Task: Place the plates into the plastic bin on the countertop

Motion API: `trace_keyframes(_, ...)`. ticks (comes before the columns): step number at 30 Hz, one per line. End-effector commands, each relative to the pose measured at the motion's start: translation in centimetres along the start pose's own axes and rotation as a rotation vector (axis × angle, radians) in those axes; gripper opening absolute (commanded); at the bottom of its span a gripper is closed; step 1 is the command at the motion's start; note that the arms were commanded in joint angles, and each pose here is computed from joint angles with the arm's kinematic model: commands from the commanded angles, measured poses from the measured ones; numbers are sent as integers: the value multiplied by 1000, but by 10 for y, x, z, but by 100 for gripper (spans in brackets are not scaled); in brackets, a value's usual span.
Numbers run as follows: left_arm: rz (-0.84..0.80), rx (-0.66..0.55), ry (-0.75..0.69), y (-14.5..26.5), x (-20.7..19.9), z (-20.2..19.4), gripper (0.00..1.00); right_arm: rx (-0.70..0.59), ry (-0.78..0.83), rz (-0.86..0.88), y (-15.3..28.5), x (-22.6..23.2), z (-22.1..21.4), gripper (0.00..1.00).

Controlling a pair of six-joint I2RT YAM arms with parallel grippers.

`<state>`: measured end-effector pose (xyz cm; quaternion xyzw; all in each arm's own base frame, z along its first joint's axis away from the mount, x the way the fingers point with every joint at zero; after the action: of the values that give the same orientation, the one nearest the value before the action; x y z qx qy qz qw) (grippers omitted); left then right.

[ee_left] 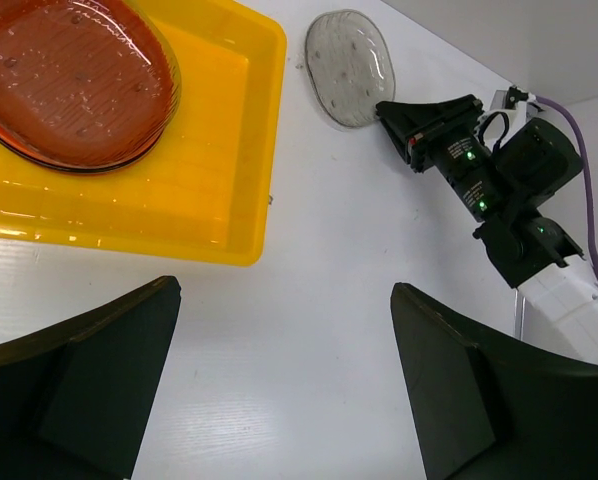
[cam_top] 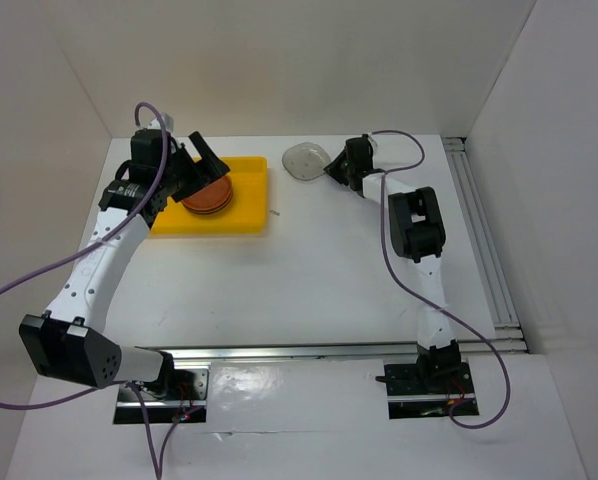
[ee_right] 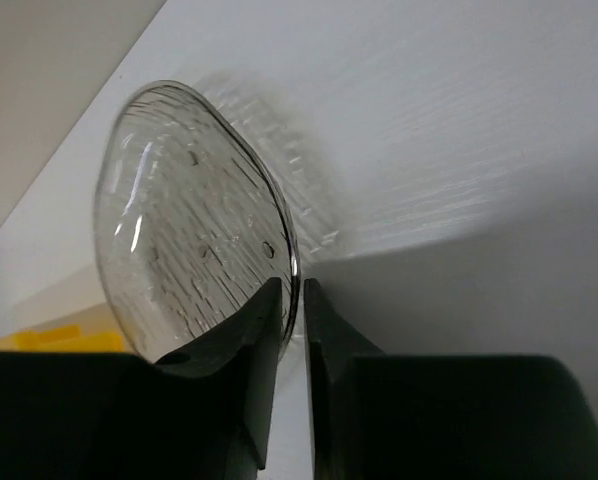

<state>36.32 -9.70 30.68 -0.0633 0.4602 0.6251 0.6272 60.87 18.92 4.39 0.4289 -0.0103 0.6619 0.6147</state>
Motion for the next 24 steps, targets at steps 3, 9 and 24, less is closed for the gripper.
trace_keyframes(3, -54, -38, -28, 12, -16, 11, 100, 158, -7, -192, -11, -53, -54, 8)
trace_keyframes(9, -86, 66, -113, -10, -18, 1, 100, 129, -80, -201, 19, -57, -51, 0)
trace_keyframes(24, -279, 417, -207, -69, -25, -68, 97, -94, 421, 181, 264, 83, -53, 0)
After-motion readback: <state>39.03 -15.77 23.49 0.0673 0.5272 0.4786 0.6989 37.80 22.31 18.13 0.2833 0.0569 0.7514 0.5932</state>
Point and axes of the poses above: each gripper's point midway between its finger pads, its own y axis back along the fingers, its own x axis along the line the jaws close on, z = x × y, the point moved 3 cm from there along y, back along the fingers, and after that the axes turned 9 degrees about y, right-handed, at the moved point
